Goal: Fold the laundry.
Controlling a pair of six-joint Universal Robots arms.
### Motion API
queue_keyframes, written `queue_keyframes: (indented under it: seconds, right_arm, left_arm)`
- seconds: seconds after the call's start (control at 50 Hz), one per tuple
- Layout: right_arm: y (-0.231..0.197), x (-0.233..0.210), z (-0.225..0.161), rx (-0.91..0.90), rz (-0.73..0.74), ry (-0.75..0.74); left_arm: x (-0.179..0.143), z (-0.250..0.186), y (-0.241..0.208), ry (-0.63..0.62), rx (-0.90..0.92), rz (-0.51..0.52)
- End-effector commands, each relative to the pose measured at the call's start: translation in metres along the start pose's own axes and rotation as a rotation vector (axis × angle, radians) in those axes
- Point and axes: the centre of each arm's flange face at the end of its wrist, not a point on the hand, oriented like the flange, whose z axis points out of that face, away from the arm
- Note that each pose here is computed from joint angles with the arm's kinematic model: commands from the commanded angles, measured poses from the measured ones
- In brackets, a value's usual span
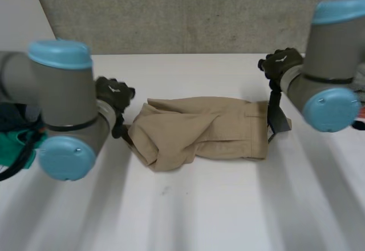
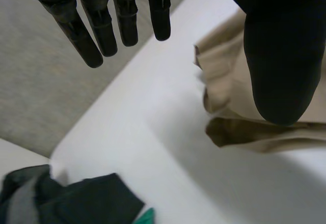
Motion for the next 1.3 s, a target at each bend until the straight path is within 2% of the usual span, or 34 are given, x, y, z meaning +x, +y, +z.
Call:
queue_keyframes:
  seconds: [0.02, 0.12, 0.22, 0.36, 0.6, 0.82, 0.92, 1.02, 1.08, 1.16, 1.22, 1.3]
  right_arm:
    - [-0.009, 0.007, -0.077, -0.051, -0.012, -0.075]
    - [0.013, -0.019, -0.108, -0.121, -0.046, -0.19]
    - [0.042, -0.051, -0.12, -0.172, -0.064, -0.287]
    - [0.07, -0.087, -0.094, -0.049, -0.058, -0.255]
    - [0.094, -0.108, -0.042, 0.087, -0.17, -0.152]
    - [0.101, -0.113, -0.01, 0.168, -0.24, -0.073]
    - [0.079, -0.091, -0.016, 0.199, -0.229, -0.012]
    - [0.021, -0.035, -0.049, 0.257, -0.172, 0.038]
    - [-0.009, -0.01, -0.076, 0.236, -0.155, -0.017]
    - [-0.038, 0.025, -0.105, 0.17, -0.075, -0.076]
    - [-0.048, 0.041, -0.117, 0.127, -0.015, -0.123]
    - [-0.048, 0.051, -0.12, -0.007, 0.048, -0.258]
  left_arm:
    - [-0.027, -0.056, -0.014, -0.047, 0.082, -0.047]
    - [-0.016, -0.066, 0.001, 0.004, 0.069, -0.047]
    - [0.008, -0.047, 0.025, 0.095, 0.023, -0.074]
    - [0.037, -0.011, 0.047, 0.196, -0.015, -0.109]
    - [0.053, 0.026, 0.047, 0.214, 0.0, -0.11]
    - [0.066, 0.053, 0.043, 0.152, 0.012, -0.1]
    - [0.047, 0.043, 0.027, 0.075, 0.024, -0.116]
    - [-0.01, -0.019, -0.046, -0.007, 0.225, -0.136]
    - [-0.046, -0.066, -0.082, -0.055, 0.331, -0.138]
    - [-0.076, -0.116, -0.105, -0.076, 0.374, -0.103]
    - [-0.087, -0.132, -0.106, -0.068, 0.345, -0.084]
    - [-0.086, -0.132, -0.096, 0.023, 0.245, -0.043]
